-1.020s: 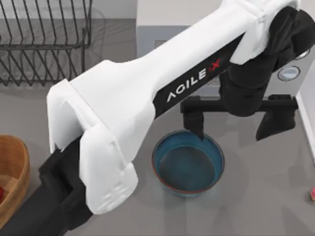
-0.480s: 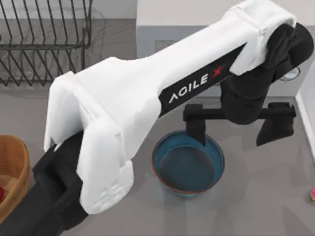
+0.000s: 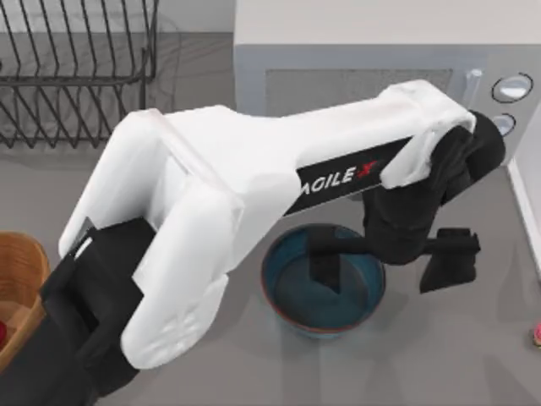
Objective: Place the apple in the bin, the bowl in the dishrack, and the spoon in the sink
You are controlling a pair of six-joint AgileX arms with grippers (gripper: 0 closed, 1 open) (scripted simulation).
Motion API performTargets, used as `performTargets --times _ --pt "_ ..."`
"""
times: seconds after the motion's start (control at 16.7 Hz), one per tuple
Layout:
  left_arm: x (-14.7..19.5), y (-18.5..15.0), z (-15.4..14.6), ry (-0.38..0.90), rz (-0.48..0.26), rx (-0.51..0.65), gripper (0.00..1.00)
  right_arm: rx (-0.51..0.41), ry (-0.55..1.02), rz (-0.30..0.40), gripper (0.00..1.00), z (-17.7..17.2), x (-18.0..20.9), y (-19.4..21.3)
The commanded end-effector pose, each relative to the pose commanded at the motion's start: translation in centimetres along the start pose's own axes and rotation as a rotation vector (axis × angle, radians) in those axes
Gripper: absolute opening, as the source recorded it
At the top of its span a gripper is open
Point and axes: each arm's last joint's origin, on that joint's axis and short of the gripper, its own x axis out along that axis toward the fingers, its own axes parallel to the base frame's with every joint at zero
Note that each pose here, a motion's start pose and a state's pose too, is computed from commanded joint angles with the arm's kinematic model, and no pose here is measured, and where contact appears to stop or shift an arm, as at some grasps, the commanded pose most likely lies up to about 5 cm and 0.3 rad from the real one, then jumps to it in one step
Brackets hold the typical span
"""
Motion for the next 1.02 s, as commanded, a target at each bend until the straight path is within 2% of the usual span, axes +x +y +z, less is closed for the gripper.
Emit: performTargets --times 0.24,1.02 --pt "0.13 0.01 -0.03 0.000 0.000 0.000 1.00 0.000 0.000 0.000 1.00 0.00 0.00 0.00" --pt "0.13 0.01 -0.03 0.000 0.000 0.000 0.02 0.000 0.000 0.000 1.00 0.00 0.00 0.00"
